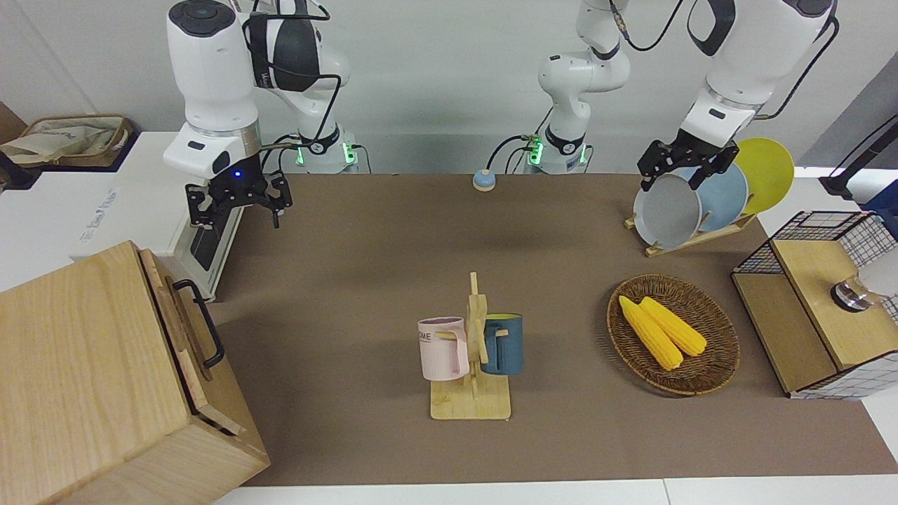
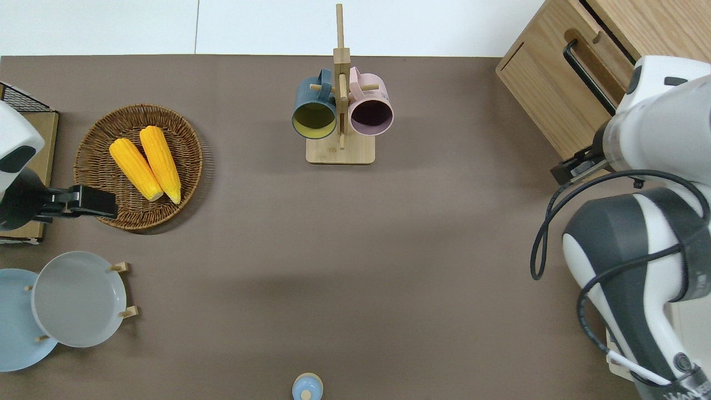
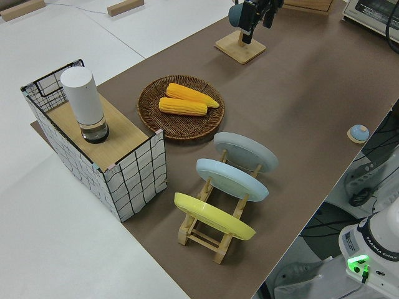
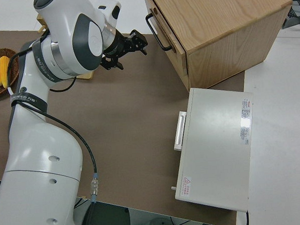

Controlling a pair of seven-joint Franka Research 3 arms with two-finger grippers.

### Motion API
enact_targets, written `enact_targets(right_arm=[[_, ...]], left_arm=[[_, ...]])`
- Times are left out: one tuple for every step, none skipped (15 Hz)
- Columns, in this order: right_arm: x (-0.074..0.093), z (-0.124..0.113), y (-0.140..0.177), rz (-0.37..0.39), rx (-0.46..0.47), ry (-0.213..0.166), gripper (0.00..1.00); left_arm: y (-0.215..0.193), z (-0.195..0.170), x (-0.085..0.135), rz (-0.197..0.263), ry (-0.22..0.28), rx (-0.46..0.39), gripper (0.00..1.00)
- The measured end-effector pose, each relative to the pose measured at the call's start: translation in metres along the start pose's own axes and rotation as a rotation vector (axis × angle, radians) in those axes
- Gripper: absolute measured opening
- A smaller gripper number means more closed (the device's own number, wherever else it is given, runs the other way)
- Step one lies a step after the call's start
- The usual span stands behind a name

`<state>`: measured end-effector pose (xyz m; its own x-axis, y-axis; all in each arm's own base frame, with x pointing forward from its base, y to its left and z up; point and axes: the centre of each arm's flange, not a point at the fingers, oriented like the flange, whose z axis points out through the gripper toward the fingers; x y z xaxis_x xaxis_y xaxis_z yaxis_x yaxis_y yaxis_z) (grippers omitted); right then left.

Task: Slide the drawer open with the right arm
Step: 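Raise the right arm and move the right gripper toward the drawer handle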

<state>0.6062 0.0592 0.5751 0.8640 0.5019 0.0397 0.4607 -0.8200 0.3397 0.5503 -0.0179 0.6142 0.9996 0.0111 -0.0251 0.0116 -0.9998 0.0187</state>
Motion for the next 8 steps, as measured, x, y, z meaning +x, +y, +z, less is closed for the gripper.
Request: enact_targets(right_arm=[[0.004, 0.001, -0.002, -0.028, -0.047, -0.005, 0.99], [0.007, 0.002, -0.004, -0.051, -0.084, -0.009, 0.99], [0.01, 0.004, -0.005, -0.068, -0.116, -0.012, 0.99], [0.013, 0.006, -0.008, -0.074, -0.149, -0.021, 0.99], [0.015, 0.006, -0.01, -0.073, -0.18, -0.027, 0.99], [0.019, 0.008, -0.014, -0.069, -0.223, -0.034, 0.99], [0.023, 0.009, -0.019, -0.067, -0.265, -0.039, 0.99], [0.028, 0.012, -0.026, -0.068, -0.309, -0.044, 0.99]], left_arm=[[0.0, 0.0, 0.0, 0.0, 0.0, 0.0, 1.0], [0.0, 0.0, 0.0, 0.0, 0.0, 0.0, 1.0], [0.0, 0.0, 0.0, 0.0, 0.0, 0.0, 1.0], [0.0, 0.0, 0.0, 0.0, 0.0, 0.0, 0.99], [0.0, 0.0, 0.0, 0.0, 0.0, 0.0, 0.99], [0.0, 0.0, 0.0, 0.0, 0.0, 0.0, 1.0], [0.0, 0.0, 0.0, 0.0, 0.0, 0.0, 1.0], [0.0, 0.0, 0.0, 0.0, 0.0, 0.0, 1.0]])
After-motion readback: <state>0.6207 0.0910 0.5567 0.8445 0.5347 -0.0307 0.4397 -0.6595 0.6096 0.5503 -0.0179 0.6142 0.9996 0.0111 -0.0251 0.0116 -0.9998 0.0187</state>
